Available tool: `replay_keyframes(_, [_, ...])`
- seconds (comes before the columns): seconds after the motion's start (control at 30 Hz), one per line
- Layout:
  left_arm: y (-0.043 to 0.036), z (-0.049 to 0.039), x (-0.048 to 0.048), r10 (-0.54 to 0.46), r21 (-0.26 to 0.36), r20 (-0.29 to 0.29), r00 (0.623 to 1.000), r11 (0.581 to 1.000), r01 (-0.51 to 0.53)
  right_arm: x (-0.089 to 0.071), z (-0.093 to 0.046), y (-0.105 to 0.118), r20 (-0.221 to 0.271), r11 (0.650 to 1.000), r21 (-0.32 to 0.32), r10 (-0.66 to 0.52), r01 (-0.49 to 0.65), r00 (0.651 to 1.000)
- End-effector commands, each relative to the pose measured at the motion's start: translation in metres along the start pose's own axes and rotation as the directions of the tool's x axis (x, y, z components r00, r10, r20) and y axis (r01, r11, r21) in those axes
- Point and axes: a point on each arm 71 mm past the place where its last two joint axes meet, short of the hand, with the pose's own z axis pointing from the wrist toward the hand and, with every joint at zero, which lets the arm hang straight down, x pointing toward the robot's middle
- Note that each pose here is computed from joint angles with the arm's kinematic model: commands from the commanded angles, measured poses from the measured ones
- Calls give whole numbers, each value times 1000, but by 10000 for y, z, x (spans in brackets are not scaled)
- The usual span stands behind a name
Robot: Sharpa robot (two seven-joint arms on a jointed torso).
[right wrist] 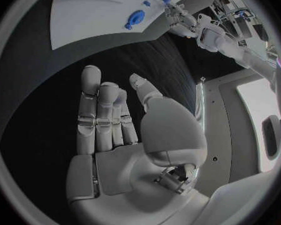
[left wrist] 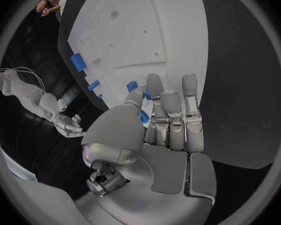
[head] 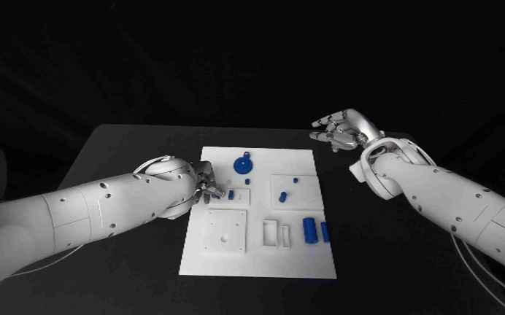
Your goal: Assemble the parts on the task board
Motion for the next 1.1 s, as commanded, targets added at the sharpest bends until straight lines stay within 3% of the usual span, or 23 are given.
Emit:
replay_keyframes(0.03, [-23,2,26,23,14,2,1000,1000,-23,12,-1,7,-15,1000,-9,4,-5,1000])
replay_keyframes(1.1, [1,0,54,93,-7,-35,995,996,-93,9,-5,-5,-20,1000,-5,4,-4,1000])
